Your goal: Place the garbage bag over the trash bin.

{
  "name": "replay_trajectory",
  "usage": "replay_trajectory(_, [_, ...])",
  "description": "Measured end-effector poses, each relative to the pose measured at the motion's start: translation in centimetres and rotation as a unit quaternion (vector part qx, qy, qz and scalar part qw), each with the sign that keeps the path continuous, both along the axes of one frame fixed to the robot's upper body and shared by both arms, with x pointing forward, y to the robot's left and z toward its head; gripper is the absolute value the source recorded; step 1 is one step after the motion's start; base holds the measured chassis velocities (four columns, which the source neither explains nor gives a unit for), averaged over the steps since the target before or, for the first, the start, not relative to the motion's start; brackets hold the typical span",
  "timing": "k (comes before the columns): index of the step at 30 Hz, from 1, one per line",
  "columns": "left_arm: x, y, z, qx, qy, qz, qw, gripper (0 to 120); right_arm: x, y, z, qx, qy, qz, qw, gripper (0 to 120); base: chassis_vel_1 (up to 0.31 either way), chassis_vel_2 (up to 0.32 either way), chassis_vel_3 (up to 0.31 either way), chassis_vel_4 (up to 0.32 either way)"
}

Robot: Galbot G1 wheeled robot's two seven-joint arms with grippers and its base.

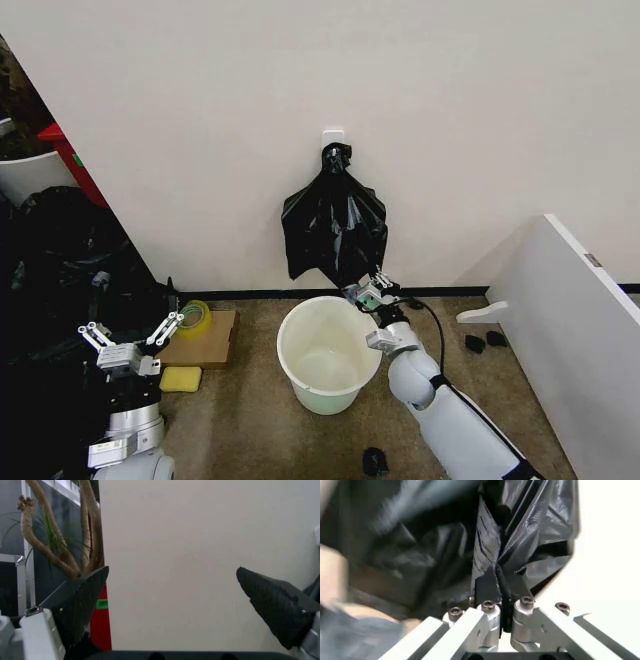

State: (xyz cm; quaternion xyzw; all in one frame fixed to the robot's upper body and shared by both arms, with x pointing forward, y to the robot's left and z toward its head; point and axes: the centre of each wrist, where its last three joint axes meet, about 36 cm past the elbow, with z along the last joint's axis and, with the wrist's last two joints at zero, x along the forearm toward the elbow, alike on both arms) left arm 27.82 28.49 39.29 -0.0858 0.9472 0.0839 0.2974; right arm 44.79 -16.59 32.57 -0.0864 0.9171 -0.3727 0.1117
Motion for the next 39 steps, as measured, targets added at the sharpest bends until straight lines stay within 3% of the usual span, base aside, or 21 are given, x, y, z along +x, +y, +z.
replay_trajectory(1, [0.4,0.1,0.3,-0.005,-0.004,-0.002,1.0,100,0.0,-0.1,0.5,0.08,0.024,0.053,0.995,0,0.0,0.0,0.0,0.0])
replay_trajectory(2, [0.7,0.2,0.5,-0.008,-0.008,-0.004,0.9999,100,-0.1,-0.1,0.8,0.124,0.034,0.079,0.989,0,0.0,0.0,0.0,0.0])
replay_trajectory(3, [1.0,0.3,0.9,-0.012,-0.01,-0.008,0.9999,100,-0.2,0.1,1.3,0.186,0.043,0.113,0.975,0,0.0,0.0,0.0,0.0])
replay_trajectory(4, [1.0,0.3,0.9,-0.012,-0.01,-0.008,0.9999,100,-0.2,0.1,1.3,0.186,0.043,0.113,0.975,0,0.0,0.0,0.0,0.0])
replay_trajectory(6, [1.7,0.6,1.3,-0.014,-0.01,-0.021,0.9996,100,-0.6,0.8,2.7,0.282,0.053,0.158,0.945,0,0.0,0.0,0.0,0.0])
replay_trajectory(7, [2.1,0.7,1.4,-0.013,-0.01,-0.028,0.9995,100,-0.8,1.1,3.4,0.324,0.058,0.173,0.928,0,0.0,0.0,0.0,0.0])
replay_trajectory(8, [3.7,1.5,1.8,-0.009,-0.003,-0.065,0.9978,100,-1.3,1.4,5.1,0.429,0.067,0.22,0.874,0,0.0,0.0,0.0,0.0])
replay_trajectory(10, [5.6,2.5,2.3,-0.01,0.002,-0.11,0.9939,100,-1.4,0.9,5.6,0.464,0.062,0.253,0.847,0,0.0,0.0,0.0,0.0])
replay_trajectory(11, [5.6,2.5,2.3,-0.01,0.002,-0.11,0.9939,100,-1.4,0.9,5.6,0.464,0.062,0.253,0.847,0,0.0,0.0,0.0,0.0])
replay_trajectory(13, [6.9,3.5,2.5,-0.006,0.009,-0.154,0.9879,100,-1.4,0.3,5.6,0.471,0.056,0.279,0.835,0,0.0,0.0,0.0,0.0])
replay_trajectory(15, [9.2,5.4,2.5,0.055,0.029,-0.231,0.9709,100,-1.7,-0.1,5.6,0.472,0.049,0.308,0.825,0,0.0,0.0,0.0,0.0])
replay_trajectory(16, [9.2,5.4,2.5,0.055,0.029,-0.231,0.9709,100,-1.7,-0.1,5.6,0.472,0.049,0.308,0.825,0,0.0,0.0,0.0,0.0])
replay_trajectory(19, [11.6,7.4,2.4,0.131,0.062,-0.301,0.9425,100,-2.3,0.2,5.6,0.476,0.046,0.328,0.815,0,0.0,0.0,0.0,0.0])
replay_trajectory(21, [12.6,7.9,2.4,0.155,0.079,-0.327,0.9286,100,-2.5,0.5,5.7,0.478,0.045,0.334,0.811,0,0.0,0.0,0.0,0.0])
replay_trajectory(22, [12.6,7.9,2.4,0.155,0.079,-0.327,0.9286,100,-2.5,0.5,5.7,0.478,0.045,0.334,0.811,0,0.0,0.0,0.0,0.0])
replay_trajectory(23, [13.9,8.0,2.3,0.171,0.095,-0.348,0.9167,100,-2.7,0.9,5.7,0.479,0.045,0.34,0.808,0,0.0,0.0,0.0,0.0])
replay_trajectory(24, [15.5,8.0,2.4,0.178,0.103,-0.358,0.9107,100,-2.7,1.1,5.7,0.479,0.045,0.344,0.806,0,0.0,0.0,0.0,0.0])
replay_trajectory(27, [17.0,7.8,2.6,0.173,0.106,-0.361,0.9102,100,-2.6,1.4,5.6,0.478,0.045,0.348,0.805,0,0.0,0.0,0.0,0.0])
replay_trajectory(33, [20.9,6.8,3.0,0.115,0.124,-0.372,0.9128,100,-2.0,1.2,5.0,0.463,0.049,0.36,0.808,0,0.0,0.0,0.0,0.0])
replay_trajectory(39, [23.5,5.1,1.5,0.072,0.155,-0.401,0.9,100,-1.3,0.9,4.7,0.454,0.049,0.369,0.809,0,0.0,0.0,0.0,0.0])
